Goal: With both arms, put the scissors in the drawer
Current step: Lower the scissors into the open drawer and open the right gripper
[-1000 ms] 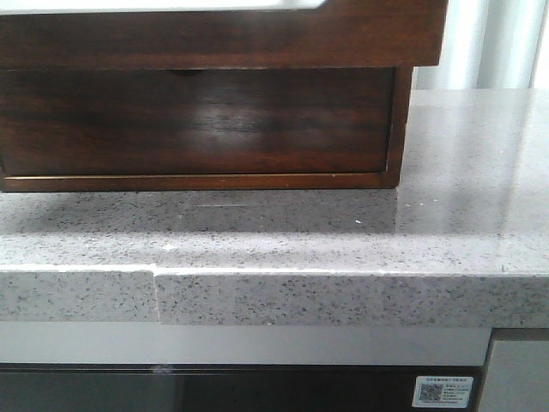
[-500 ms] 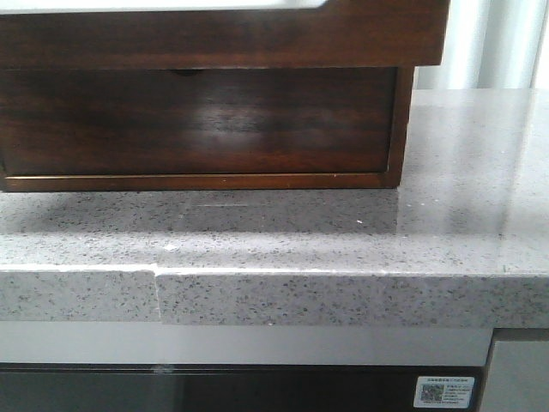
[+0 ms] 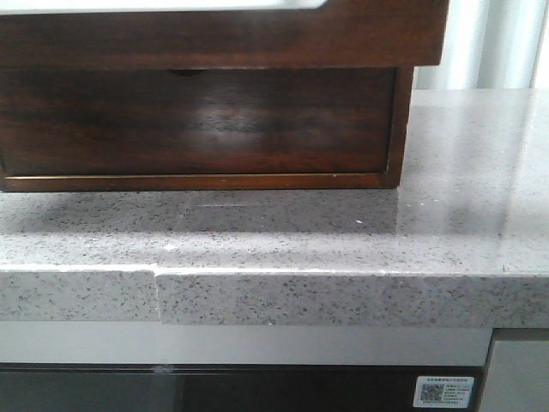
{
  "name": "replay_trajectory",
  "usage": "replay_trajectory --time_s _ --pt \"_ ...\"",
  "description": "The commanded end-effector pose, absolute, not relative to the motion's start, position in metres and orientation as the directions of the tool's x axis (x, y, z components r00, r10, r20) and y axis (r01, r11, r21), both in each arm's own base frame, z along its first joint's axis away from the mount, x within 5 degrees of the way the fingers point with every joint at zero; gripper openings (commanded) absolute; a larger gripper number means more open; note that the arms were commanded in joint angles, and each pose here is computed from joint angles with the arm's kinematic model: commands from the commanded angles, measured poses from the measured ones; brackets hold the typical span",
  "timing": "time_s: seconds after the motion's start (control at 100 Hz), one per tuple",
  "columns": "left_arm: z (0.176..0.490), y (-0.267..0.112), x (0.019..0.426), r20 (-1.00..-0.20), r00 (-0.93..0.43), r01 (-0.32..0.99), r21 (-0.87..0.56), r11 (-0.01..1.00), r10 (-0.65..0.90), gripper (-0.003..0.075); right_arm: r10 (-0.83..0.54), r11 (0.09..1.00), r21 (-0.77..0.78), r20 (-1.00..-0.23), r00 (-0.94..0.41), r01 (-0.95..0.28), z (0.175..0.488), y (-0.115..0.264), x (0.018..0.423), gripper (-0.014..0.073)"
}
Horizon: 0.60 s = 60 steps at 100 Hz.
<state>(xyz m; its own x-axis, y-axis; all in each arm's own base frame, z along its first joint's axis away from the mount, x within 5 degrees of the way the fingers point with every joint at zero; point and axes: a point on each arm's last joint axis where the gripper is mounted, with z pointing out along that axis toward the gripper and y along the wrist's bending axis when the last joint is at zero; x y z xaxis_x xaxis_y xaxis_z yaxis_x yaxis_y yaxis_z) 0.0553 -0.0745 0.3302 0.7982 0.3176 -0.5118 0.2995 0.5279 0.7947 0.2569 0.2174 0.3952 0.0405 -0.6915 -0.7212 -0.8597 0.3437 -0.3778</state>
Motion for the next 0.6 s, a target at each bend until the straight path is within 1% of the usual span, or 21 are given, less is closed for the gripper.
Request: replay_trajectory --time_s 0.0,0.1,0.14,0.17,0.23,0.26,0.29,0.31,0.32,0.34,0.38,0.48,0.59 --pt "0.343 -0.074 0.052 -0.530 0.811 0.316 0.754 0.576 0.248 0.0295 -0.631 0.387 -0.427 -0.769 0.102 -0.817 0.423 0.211 0.250 0.0324" --pt "0.344 -0.071 0.048 -0.518 0.816 0.293 0.755 0.587 0.258 0.0288 -0.616 0.402 -0.393 -0.784 0.073 -0.827 0.429 0.206 0.242 0.0322" --pt "0.345 -0.068 0.045 -0.516 0.814 0.278 0.750 0.600 0.268 0.0269 -0.603 0.417 -0.375 -0.795 0.056 -0.828 0.433 0.203 0.238 0.0299" --pt "0.346 -0.066 0.043 -0.522 0.808 0.271 0.742 0.613 0.274 0.0248 -0.589 0.431 -0.359 -0.807 0.043 -0.828 0.437 0.200 0.234 0.0266" --pt "0.347 -0.060 0.038 -0.560 0.783 0.278 0.706 0.652 0.272 0.0190 -0.572 0.444 -0.353 -0.819 0.044 -0.824 0.445 0.195 0.226 0.0152" --pt "0.347 -0.057 0.036 -0.582 0.769 0.286 0.683 0.672 0.265 0.0146 -0.565 0.445 -0.359 -0.823 0.054 -0.820 0.450 0.191 0.221 0.0091" --pt "0.347 -0.053 0.034 -0.606 0.753 0.293 0.658 0.693 0.258 0.0107 -0.560 0.446 -0.364 -0.826 0.062 -0.818 0.454 0.188 0.217 0.0011" --pt "0.347 -0.051 0.032 -0.621 0.742 0.295 0.640 0.709 0.252 0.0076 -0.556 0.447 -0.365 -0.828 0.066 -0.816 0.457 0.186 0.214 -0.0021" --pt "0.347 -0.050 0.032 -0.634 0.731 0.298 0.629 0.718 0.252 0.0066 -0.556 0.447 -0.366 -0.829 0.067 -0.816 0.458 0.185 0.213 -0.0052" --pt "0.347 -0.047 0.030 -0.643 0.722 0.291 0.617 0.732 0.255 0.0034 -0.550 0.450 -0.364 -0.832 0.068 -0.815 0.461 0.183 0.210 -0.0078" --pt "0.347 -0.042 0.026 -0.660 0.708 0.280 0.589 0.758 0.251 -0.0020 -0.534 0.462 -0.352 -0.843 0.061 -0.814 0.466 0.178 0.203 -0.0071" --pt "0.344 -0.027 0.018 -0.724 0.646 0.246 0.500 0.830 0.244 -0.0019 -0.494 0.492 -0.325 -0.868 0.048 -0.808 0.475 0.167 0.189 -0.0071" --pt "0.337 -0.011 0.013 -0.821 0.549 0.232 0.332 0.914 0.159 -0.0019 -0.439 0.532 -0.345 -0.893 0.097 -0.774 0.481 0.153 0.172 -0.0069"
